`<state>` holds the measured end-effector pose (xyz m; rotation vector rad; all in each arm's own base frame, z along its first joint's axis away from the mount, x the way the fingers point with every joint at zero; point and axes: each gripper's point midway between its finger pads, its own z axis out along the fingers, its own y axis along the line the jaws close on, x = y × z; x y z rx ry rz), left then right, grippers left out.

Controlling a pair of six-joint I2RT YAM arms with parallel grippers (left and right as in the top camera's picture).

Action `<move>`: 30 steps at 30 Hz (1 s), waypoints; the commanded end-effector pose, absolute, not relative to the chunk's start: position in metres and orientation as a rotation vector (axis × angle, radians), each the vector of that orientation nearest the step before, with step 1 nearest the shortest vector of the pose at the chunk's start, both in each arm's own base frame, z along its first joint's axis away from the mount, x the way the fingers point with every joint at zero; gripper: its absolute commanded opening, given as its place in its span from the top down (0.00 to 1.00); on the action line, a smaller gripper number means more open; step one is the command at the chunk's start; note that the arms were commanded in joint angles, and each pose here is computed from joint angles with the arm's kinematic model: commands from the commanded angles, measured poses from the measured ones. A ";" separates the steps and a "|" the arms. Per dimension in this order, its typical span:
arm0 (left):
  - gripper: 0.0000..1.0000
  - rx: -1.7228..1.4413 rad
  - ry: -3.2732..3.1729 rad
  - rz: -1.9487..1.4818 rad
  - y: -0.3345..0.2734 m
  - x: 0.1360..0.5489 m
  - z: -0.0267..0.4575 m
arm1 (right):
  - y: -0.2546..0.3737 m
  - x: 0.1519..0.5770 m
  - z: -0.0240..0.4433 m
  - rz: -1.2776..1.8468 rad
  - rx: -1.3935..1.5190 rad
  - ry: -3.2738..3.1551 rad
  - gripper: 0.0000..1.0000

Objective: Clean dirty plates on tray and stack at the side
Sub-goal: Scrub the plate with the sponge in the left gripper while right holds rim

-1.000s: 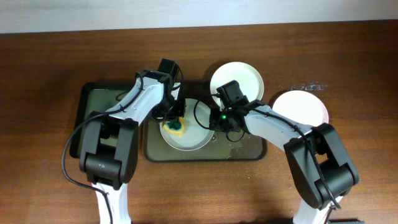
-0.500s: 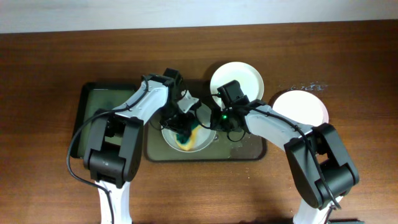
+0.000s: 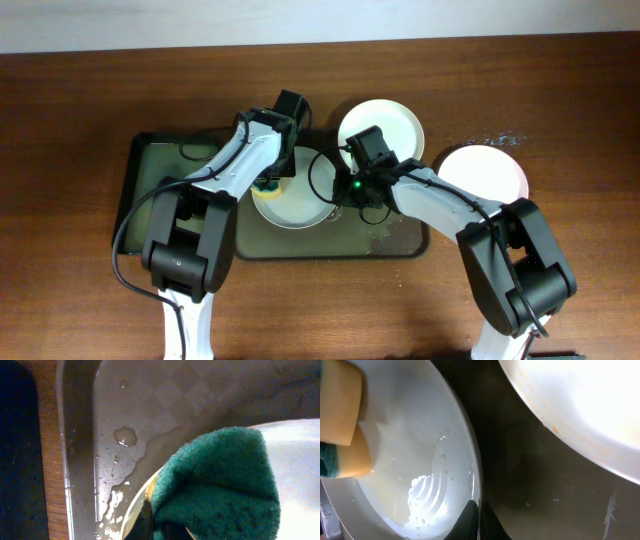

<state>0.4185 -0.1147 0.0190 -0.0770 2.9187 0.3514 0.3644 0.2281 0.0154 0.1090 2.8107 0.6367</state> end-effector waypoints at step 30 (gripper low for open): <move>1.00 0.304 3.266 -0.030 -0.137 0.357 0.007 | 0.216 0.359 0.004 0.563 0.126 2.851 0.96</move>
